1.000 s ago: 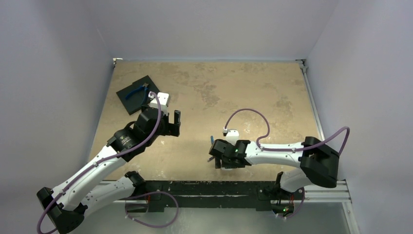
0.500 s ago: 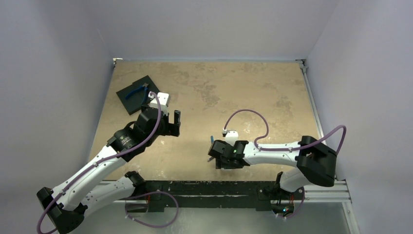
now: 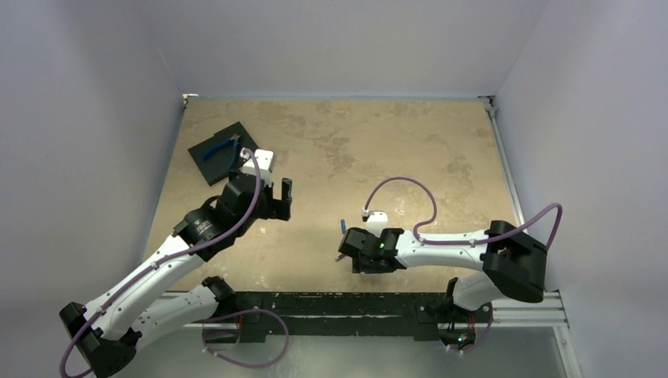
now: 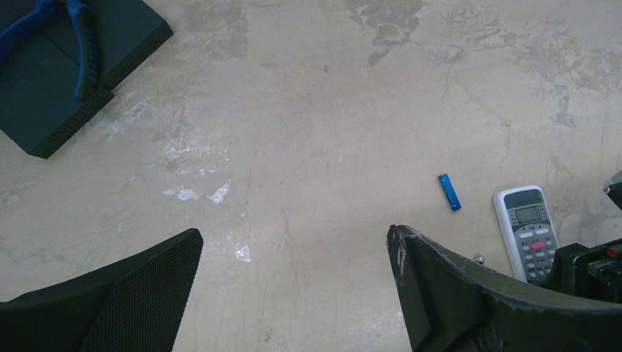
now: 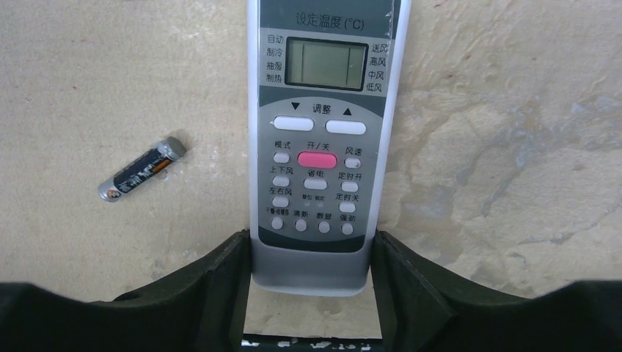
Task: Load the batteries into the remote control
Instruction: Pick up the remote control from the center of the board.
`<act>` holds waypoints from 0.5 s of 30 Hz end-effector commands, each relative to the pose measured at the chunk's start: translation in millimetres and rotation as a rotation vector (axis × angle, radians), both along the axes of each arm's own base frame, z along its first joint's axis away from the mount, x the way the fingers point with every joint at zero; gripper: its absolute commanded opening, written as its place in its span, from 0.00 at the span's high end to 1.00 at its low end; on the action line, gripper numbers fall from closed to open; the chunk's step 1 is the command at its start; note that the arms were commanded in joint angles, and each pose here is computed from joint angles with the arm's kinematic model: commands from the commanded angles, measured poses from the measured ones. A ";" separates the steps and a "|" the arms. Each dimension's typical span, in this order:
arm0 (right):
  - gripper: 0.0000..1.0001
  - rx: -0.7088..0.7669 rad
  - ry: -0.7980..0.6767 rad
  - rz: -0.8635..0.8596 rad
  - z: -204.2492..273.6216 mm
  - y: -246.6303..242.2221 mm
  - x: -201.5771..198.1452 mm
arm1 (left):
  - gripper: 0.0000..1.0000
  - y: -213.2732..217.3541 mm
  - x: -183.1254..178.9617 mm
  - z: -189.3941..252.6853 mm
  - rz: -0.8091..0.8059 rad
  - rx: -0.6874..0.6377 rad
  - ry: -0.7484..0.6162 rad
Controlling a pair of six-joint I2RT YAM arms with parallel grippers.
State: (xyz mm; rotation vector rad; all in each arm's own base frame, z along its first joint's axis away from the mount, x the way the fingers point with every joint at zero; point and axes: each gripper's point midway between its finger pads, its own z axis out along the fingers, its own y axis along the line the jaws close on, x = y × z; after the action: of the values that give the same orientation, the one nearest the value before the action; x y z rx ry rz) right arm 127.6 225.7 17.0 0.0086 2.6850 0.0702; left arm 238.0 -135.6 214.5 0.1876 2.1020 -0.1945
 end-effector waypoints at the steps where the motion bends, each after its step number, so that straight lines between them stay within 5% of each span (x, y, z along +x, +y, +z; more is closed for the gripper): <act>1: 0.75 -0.002 -0.045 -0.023 10.9 -11.2 2.9 | 0.01 -1.1 2.7 2.9 0.007 -0.011 -0.008; 9: 1.00 0.086 -0.097 0.018 38.1 -5.7 6.7 | 0.01 -9.2 1.1 -0.9 -0.022 -0.033 0.011; 15: 1.00 0.115 -0.154 0.088 57.0 -5.1 11.6 | 0.01 -20.5 -0.7 -2.7 -0.059 -0.070 0.031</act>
State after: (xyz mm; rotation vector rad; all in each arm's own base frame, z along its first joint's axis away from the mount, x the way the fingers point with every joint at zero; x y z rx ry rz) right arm 130.8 225.2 59.1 -0.0143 2.6000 0.2382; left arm 236.1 -144.2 209.5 0.2100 2.1258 -0.2346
